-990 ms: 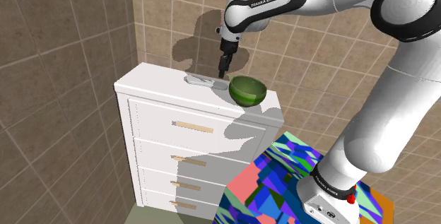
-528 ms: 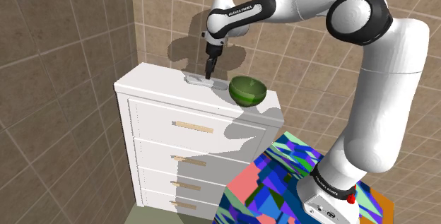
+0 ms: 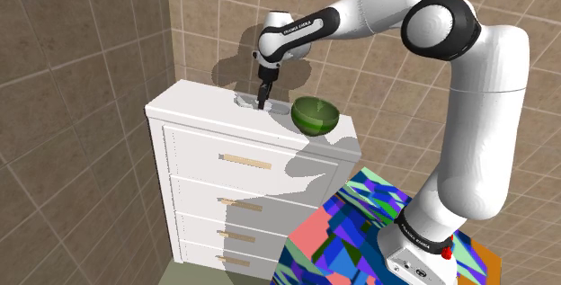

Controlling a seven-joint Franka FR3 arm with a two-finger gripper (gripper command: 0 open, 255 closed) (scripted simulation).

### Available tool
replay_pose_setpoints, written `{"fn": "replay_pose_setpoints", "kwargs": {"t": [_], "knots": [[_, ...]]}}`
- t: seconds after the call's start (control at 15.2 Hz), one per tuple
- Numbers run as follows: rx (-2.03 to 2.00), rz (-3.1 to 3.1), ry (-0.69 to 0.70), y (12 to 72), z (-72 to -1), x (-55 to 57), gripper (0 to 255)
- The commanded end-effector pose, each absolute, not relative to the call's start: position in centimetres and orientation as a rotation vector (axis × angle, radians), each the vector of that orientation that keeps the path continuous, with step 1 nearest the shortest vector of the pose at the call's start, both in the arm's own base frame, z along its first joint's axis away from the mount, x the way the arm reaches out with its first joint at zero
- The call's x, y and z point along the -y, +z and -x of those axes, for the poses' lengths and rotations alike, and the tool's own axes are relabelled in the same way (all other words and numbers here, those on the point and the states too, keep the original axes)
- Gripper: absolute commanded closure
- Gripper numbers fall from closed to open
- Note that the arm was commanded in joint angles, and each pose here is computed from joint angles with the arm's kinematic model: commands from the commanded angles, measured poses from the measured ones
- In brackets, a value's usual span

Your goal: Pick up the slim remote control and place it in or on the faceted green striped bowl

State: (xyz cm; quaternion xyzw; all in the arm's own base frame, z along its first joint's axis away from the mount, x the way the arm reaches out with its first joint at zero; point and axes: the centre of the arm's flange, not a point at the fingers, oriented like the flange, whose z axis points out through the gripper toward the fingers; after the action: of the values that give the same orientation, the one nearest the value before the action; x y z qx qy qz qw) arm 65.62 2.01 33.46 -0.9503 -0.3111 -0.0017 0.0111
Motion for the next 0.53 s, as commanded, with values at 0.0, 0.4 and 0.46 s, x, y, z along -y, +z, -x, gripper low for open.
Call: {"fn": "replay_pose_setpoints", "kwargs": {"t": [0.0,0.4,0.46], "knots": [[0.971,2.965,-0.006,33.04,-65.68,-2.08,0],[0.971,2.965,-0.006,33.05,-65.69,-2.08,0],[0.971,2.965,-0.006,33.05,-65.69,-2.08,255]]}}
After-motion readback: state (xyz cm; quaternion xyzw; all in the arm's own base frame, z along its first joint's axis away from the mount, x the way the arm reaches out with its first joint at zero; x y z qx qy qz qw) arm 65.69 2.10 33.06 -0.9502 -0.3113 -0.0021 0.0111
